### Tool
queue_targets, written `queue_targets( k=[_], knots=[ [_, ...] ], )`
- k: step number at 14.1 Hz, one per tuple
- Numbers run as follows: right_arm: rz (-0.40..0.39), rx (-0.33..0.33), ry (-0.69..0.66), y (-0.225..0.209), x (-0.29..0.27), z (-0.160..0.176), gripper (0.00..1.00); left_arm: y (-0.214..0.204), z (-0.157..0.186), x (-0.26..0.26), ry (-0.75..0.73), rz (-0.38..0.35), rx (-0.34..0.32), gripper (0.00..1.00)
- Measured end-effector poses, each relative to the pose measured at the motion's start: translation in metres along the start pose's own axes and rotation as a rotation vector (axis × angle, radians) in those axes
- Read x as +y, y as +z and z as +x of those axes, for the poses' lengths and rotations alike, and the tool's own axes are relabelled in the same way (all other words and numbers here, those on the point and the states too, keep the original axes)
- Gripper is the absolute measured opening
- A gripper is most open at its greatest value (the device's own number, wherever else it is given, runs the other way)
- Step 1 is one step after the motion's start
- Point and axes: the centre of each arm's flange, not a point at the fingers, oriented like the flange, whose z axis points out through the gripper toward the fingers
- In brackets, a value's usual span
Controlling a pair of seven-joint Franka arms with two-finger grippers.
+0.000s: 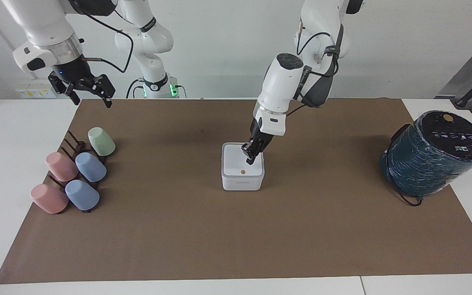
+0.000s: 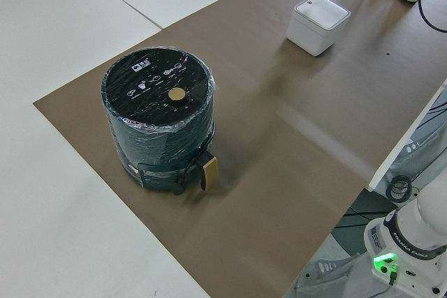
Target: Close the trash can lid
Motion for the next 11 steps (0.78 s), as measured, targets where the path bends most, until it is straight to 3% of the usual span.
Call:
queue_targets(
  k=[3, 6, 11],
  knots=[
    [0.000, 0.000, 0.000, 0.000, 0.000, 0.000, 1.00, -0.054, 0.018, -0.008, 0.039, 0.089, 0.005, 0.01],
    [0.000, 0.000, 0.000, 0.000, 0.000, 0.000, 1.00, -0.121, 0.059, -0.040, 0.123, 0.156, 0.003, 0.01],
    [0.000, 0.000, 0.000, 0.000, 0.000, 0.000, 1.00, -0.205, 0.133, -0.124, 0.353, 0.276, -0.074, 0.01]
  ],
)
